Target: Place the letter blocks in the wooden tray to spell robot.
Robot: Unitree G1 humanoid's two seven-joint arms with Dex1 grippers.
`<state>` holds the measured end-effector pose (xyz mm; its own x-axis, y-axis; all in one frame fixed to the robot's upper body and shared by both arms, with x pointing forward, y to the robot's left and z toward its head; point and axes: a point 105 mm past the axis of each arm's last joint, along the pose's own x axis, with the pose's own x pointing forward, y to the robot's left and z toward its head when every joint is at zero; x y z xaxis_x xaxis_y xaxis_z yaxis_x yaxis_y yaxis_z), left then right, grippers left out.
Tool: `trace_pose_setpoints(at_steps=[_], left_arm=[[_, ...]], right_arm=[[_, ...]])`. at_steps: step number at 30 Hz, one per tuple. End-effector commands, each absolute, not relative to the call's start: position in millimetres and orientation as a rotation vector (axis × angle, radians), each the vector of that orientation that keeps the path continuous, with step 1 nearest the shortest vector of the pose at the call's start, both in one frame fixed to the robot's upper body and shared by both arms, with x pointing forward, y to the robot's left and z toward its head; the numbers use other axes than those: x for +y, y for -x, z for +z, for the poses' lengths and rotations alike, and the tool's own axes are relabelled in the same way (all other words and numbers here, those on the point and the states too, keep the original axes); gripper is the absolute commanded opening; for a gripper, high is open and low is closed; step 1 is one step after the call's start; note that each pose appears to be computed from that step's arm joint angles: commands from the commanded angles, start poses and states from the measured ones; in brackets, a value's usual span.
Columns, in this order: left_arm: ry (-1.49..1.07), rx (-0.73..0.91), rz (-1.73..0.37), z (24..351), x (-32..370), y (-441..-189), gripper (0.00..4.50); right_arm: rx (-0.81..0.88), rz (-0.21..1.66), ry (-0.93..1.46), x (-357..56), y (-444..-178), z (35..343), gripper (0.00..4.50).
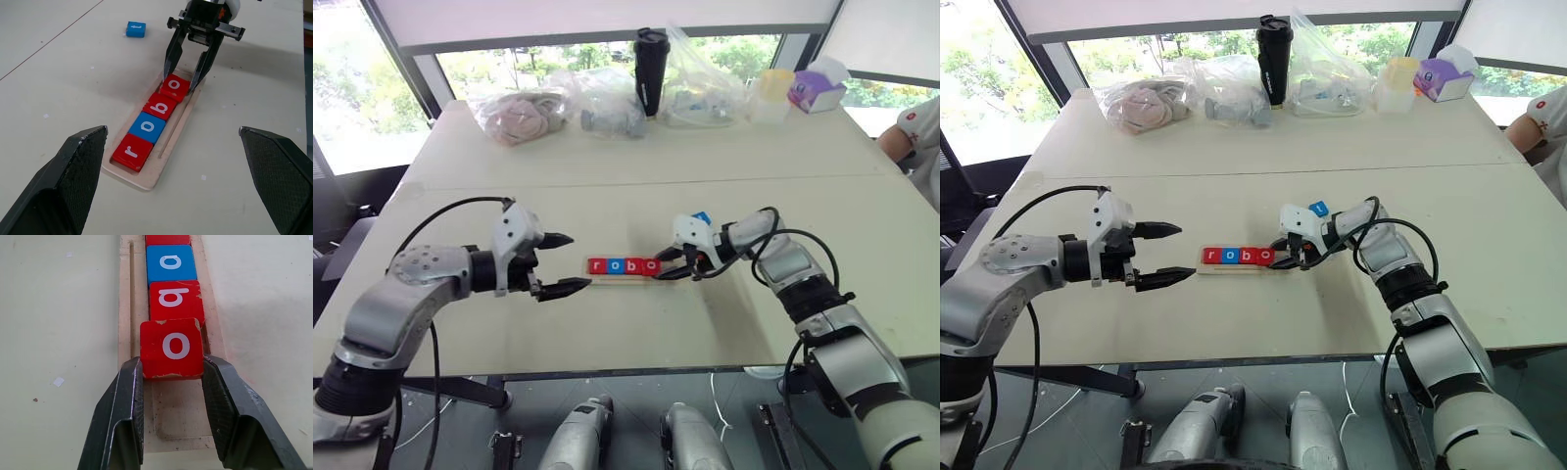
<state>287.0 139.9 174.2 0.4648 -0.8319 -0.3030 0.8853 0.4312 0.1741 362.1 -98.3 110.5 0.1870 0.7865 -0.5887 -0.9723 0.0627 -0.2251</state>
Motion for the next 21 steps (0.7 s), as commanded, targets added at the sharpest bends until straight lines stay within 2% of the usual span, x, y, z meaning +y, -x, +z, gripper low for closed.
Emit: trace_pose_setpoints(at_steps=[1,3,5,6,11,17,19,21], left_arm=[[-0.35,0.13,-1.09,184,135,-283,4.5],[-0.347,0.13,-1.091,184,134,-283,4.5],[-0.345,0.13,-1.092,184,134,-283,4.5],[-0.344,0.13,-1.092,184,134,-283,4.5],[-0.341,0.131,-1.088,184,134,-281,4.5],[-0.331,0.127,-1.086,186,134,-280,4.5],[-0.308,0.116,-1.086,189,134,-280,4.5],[-0.269,0.081,-1.08,196,132,-282,4.5]], right_arm=[[0.303,1.355,0.659,-94,-367,121,2.15],[0.291,1.347,0.651,-93,-368,123,2.96],[0.273,1.331,0.642,-93,-370,127,4.13],[0.264,1.326,0.631,-94,-370,130,4.44],[0.198,1.308,0.571,-95,-367,150,4.44],[0.145,1.223,0.572,-105,-367,159,4.44],[0.092,1.077,0.529,-120,-382,171,4.44],[0.062,0.802,0.474,-151,-411,183,4.44]])
